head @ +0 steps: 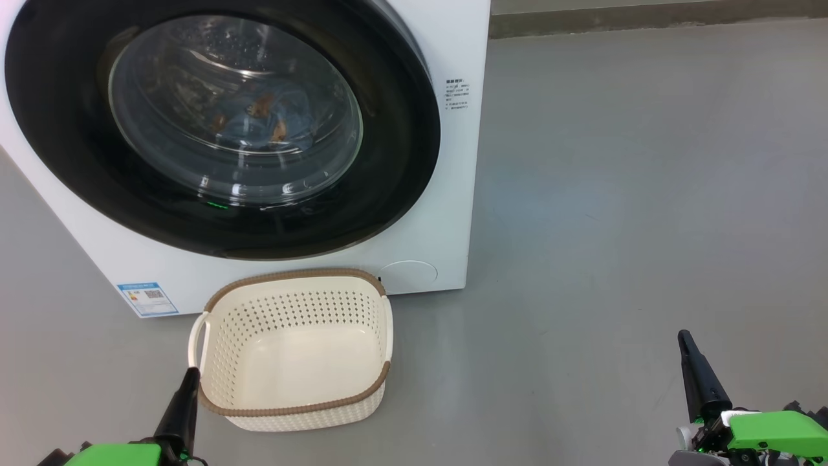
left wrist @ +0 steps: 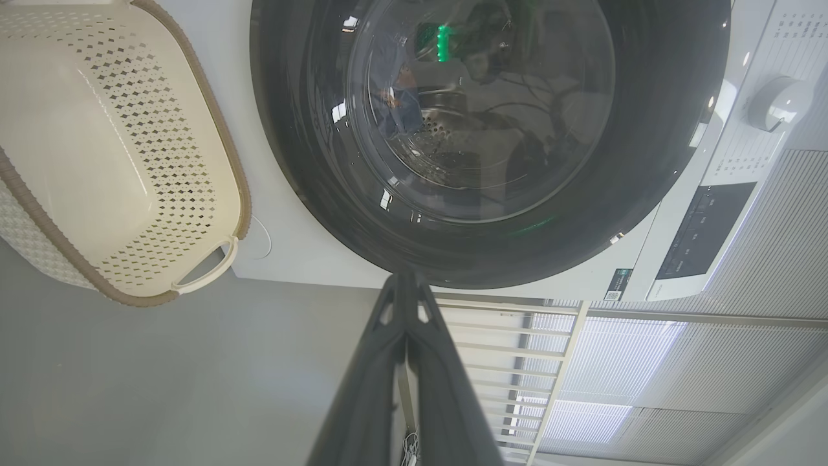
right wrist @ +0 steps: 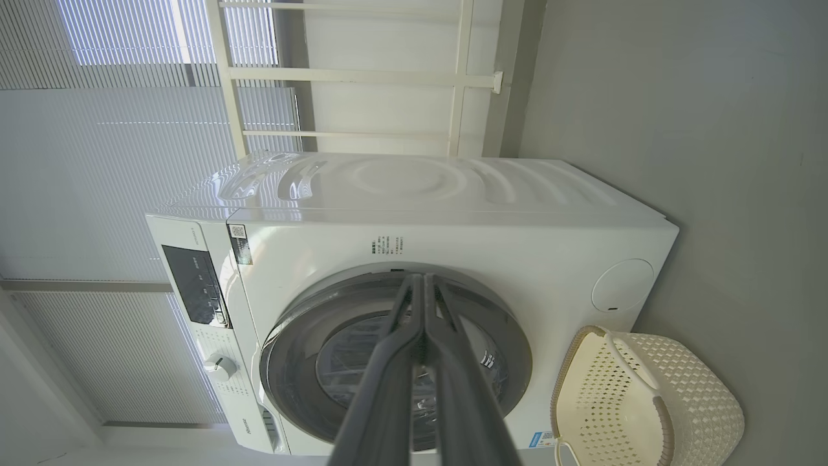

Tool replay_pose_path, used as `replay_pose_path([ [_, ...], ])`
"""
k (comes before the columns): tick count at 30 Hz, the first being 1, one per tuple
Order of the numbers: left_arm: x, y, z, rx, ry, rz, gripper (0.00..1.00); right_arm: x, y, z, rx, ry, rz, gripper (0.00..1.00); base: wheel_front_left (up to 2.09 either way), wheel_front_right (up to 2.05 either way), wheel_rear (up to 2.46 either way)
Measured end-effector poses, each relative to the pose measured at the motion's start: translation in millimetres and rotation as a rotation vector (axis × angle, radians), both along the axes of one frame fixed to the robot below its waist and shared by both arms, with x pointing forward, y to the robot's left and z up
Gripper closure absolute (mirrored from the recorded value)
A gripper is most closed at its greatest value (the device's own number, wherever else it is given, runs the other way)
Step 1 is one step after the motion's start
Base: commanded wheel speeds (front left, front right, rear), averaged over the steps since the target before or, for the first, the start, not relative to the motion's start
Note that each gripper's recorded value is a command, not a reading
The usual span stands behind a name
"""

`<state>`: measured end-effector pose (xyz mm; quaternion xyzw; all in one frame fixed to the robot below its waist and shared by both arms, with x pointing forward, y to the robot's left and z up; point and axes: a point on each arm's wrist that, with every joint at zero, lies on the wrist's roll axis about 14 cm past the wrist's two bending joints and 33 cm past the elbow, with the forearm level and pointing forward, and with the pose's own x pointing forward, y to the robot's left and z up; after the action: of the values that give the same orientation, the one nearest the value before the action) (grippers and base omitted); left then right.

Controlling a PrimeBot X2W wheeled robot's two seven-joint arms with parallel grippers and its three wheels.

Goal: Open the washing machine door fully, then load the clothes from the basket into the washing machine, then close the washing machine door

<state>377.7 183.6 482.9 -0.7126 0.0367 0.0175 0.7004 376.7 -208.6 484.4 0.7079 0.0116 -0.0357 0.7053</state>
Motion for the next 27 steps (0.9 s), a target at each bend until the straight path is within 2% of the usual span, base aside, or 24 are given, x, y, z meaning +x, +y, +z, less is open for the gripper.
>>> replay_pose_path([
  [27,0.0,0.1,0.0,0.0,0.0,0.0,1.0,0.0,-0.1,0.0,0.0,0.0,0.0,1.0,0.0,0.0,0.0],
])
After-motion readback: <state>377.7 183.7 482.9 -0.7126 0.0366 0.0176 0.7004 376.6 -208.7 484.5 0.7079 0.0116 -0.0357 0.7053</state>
